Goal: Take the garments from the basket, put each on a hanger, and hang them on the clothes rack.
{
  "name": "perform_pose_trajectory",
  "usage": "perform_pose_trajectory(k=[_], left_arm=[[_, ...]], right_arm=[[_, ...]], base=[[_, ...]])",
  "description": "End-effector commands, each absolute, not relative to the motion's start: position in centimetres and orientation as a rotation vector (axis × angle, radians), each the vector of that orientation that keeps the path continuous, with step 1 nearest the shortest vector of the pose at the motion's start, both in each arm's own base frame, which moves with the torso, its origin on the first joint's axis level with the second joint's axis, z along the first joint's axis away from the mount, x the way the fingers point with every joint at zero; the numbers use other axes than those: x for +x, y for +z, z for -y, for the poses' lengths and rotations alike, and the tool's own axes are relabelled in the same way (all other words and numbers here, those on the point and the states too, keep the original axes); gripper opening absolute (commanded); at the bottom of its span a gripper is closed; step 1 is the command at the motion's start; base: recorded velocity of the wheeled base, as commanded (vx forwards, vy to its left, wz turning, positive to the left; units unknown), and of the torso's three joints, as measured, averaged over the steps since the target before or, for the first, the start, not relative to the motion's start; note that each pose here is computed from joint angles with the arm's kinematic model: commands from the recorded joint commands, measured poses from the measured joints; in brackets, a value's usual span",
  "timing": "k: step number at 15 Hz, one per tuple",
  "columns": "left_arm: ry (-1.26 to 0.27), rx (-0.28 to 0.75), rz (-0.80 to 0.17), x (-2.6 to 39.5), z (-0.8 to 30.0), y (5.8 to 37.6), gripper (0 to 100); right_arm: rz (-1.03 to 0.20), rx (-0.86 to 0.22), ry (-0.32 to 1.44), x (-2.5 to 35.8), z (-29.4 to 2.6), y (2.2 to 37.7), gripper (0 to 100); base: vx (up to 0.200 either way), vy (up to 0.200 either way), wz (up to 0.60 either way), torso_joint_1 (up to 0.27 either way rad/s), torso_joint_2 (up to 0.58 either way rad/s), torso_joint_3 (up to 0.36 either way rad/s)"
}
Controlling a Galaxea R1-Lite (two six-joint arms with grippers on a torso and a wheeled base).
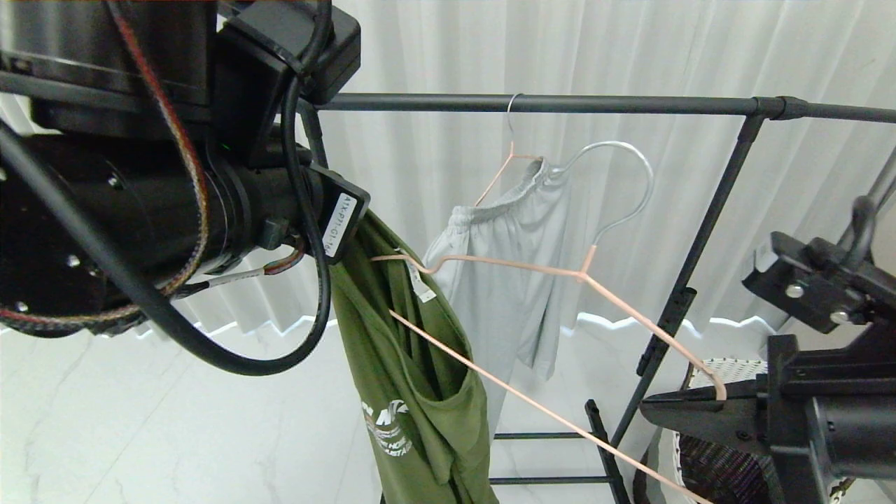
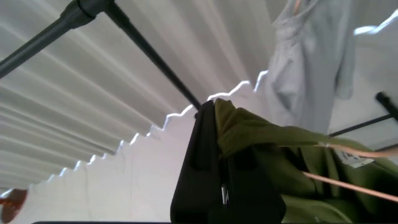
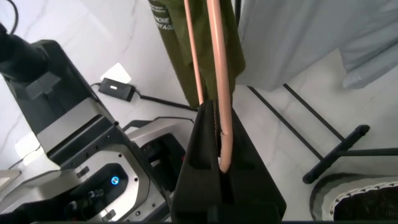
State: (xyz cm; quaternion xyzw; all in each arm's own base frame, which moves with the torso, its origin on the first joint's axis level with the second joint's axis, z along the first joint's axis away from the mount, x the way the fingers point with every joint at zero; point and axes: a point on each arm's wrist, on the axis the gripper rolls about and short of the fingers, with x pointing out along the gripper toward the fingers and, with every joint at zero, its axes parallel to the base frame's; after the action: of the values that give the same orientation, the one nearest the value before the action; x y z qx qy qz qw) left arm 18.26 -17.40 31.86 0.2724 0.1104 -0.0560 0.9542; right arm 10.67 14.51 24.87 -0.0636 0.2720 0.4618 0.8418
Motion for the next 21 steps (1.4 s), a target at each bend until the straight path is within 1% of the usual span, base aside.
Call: perform_pose_trajectory(k=[1, 6, 7, 11, 14, 16, 21], left_arm=[[-0.103, 0.557, -0.231, 18.4, 17.1, 31.7, 0], [-0.113, 0.561, -0.229, 18.2, 17.3, 31.7, 0], [-0.119, 0.558, -0.224, 18.1, 17.4, 31.8, 0], [-0.132, 0.557, -0.219, 17.8, 17.6, 31.8, 0], [-0.14, 0.552, -0.212, 17.6, 17.6, 32.0, 0], [-0.177, 0.551, -0.202, 17.0, 17.9, 32.1, 0], [-0.174, 0.551, -0.199, 16.9, 17.7, 32.2, 0]], right_arm=[[-0.521, -0.107, 0.995, 9.5, -13.0, 25.7, 0], [-0.507, -0.123, 1.026, 9.5, -13.1, 25.8, 0], [-0.487, -0.119, 1.031, 9.7, -13.3, 25.9, 0], [-0.474, -0.114, 1.035, 10.8, -14.7, 25.6, 0], [-0.488, -0.115, 1.065, 10.8, -15.1, 25.4, 0], [-0.499, -0.134, 1.071, 11.2, -15.5, 25.0, 0], [-0.497, -0.131, 1.015, 13.1, -16.3, 24.6, 0]], base=[[0.0, 0.0, 0.0, 0.0, 0.0, 0.0], [0.0, 0.0, 0.0, 0.0, 0.0, 0.0], [0.0, 0.0, 0.0, 0.0, 0.0, 0.0], [0.0, 0.0, 0.0, 0.0, 0.0, 0.0], [0.0, 0.0, 0.0, 0.0, 0.0, 0.0], [0.0, 0.0, 0.0, 0.0, 0.0, 0.0], [0.0, 0.0, 0.0, 0.0, 0.0, 0.0]])
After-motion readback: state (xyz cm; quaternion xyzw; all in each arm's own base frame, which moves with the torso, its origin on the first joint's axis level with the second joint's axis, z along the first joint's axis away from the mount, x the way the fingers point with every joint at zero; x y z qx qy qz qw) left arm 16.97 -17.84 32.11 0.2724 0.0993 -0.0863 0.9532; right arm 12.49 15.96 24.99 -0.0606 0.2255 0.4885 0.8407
